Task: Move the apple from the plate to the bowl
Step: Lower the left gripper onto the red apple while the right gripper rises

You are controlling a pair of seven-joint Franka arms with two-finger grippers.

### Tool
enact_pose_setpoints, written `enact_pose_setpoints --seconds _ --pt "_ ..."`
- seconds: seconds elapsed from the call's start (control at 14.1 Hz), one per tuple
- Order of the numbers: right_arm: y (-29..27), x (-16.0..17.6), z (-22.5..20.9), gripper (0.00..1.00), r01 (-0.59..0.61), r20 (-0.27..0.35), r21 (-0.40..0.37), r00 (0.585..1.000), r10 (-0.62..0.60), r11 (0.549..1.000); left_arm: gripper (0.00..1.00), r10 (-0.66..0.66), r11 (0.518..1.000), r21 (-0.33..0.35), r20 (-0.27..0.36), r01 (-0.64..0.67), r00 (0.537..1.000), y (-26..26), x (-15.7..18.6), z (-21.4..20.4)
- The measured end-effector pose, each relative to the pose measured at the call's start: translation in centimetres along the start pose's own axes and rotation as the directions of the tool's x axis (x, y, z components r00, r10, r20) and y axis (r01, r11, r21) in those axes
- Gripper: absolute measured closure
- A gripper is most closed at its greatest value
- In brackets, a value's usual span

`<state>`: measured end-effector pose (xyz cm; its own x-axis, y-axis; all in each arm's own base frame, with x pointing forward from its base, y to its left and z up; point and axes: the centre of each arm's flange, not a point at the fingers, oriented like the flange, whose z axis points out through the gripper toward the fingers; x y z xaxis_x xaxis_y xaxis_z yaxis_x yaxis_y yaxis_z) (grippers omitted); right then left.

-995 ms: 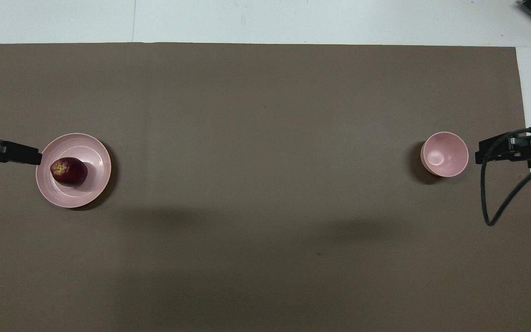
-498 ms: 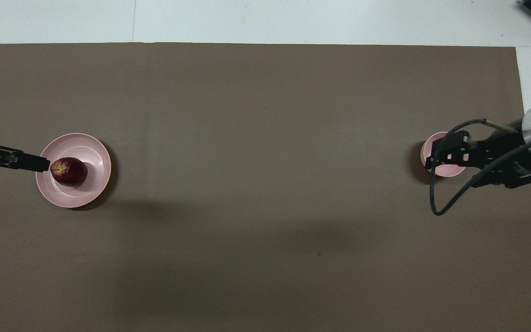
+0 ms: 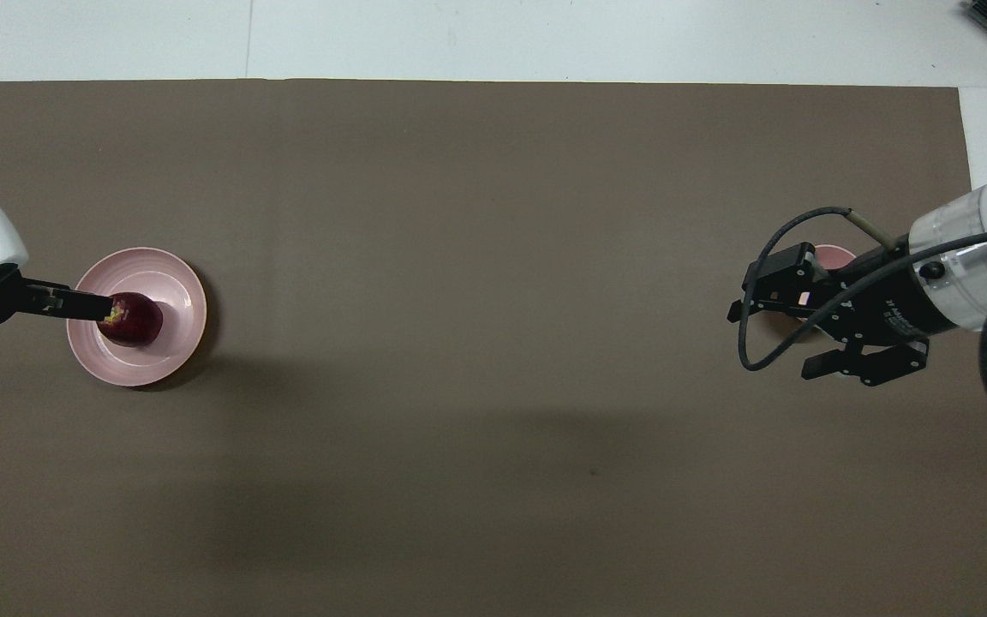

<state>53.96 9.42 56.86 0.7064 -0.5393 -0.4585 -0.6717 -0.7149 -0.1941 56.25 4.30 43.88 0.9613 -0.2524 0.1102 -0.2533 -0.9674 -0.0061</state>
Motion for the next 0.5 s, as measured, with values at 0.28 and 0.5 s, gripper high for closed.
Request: enact_pose_setpoints --seconds 0.28,0.5 --pt "-1.9 1.0 3.2 0.00 -0.116 0.132 0.056 0.985 0.108 0.992 0.00 -0.003 1.000 0.017 -0.019 0.003 1.000 -0.3 0.4 3.8" --pt "-4.6 1.8 6.6 0.00 -0.219 0.165 0.099 0.966 0.201 0.971 0.00 -0.005 1.000 0.024 -0.027 0.006 1.000 -0.3 -0.2 6.1"
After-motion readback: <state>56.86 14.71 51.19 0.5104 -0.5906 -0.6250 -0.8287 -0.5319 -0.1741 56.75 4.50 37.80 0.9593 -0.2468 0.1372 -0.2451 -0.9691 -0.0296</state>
